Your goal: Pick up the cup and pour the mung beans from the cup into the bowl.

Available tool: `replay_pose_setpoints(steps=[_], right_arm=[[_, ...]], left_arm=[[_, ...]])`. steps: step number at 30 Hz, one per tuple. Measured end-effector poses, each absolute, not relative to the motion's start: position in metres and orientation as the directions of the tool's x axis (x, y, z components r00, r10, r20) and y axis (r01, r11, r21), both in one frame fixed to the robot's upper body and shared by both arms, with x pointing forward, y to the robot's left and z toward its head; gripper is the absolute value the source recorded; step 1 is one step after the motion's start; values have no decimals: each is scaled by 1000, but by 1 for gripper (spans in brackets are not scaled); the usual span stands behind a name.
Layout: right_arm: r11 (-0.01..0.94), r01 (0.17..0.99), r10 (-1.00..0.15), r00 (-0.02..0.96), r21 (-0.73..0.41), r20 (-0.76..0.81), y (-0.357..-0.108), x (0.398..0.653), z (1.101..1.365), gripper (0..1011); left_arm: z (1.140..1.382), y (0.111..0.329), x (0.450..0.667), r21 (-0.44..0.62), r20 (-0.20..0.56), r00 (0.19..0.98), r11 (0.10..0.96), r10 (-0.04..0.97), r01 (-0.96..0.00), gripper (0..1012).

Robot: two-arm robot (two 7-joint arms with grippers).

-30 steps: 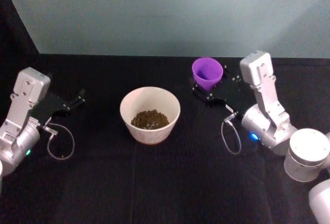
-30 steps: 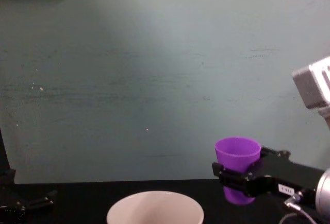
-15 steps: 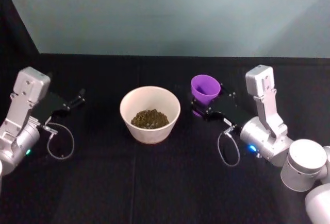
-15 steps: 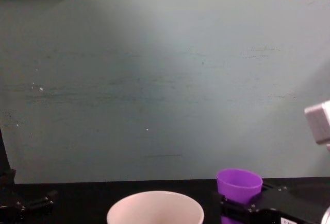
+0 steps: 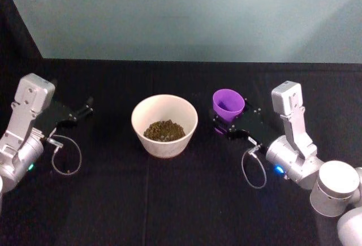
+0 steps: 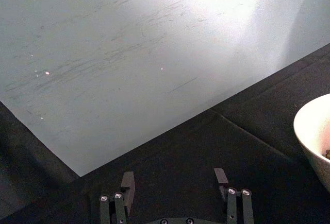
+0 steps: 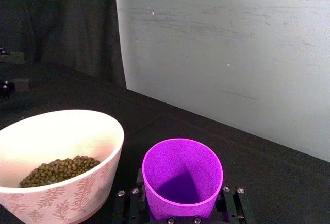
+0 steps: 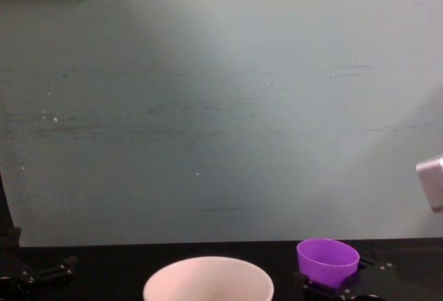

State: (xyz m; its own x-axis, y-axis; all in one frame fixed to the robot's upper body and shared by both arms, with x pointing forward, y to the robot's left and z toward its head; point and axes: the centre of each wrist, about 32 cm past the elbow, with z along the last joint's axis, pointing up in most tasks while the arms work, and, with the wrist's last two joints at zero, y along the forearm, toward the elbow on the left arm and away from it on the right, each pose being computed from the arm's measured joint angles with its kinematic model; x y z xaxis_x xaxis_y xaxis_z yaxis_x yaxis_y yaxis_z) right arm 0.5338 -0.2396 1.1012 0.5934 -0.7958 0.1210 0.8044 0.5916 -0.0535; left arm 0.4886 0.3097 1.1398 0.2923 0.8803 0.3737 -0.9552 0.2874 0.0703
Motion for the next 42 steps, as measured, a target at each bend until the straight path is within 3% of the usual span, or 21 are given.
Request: replay_pose_setpoints(steps=[9, 19, 25, 36, 42], right_arm=[[591, 805, -795, 593, -55, 132, -239, 535, 1100, 764], [589, 808, -799, 588, -33, 129, -240, 535, 1100, 1002], [586, 810, -802, 583, -19, 133, -240, 534, 1106, 1002], [566, 824, -815, 556, 18, 165, -253, 533, 1163, 1003], [523, 852, -844, 515, 16, 147, -263, 534, 1173, 1003]], left_arm=[[1140, 310, 489, 70, 374, 292, 287, 880, -955, 1000], [1140, 310, 489, 70, 374, 292, 287, 880, -955, 1000], [1140, 310, 489, 70, 374, 292, 287, 880, -955, 1000], [1140, 310, 489, 70, 374, 292, 287, 880, -955, 1000], [1140, 310, 489, 70, 374, 292, 287, 880, -955, 1000]])
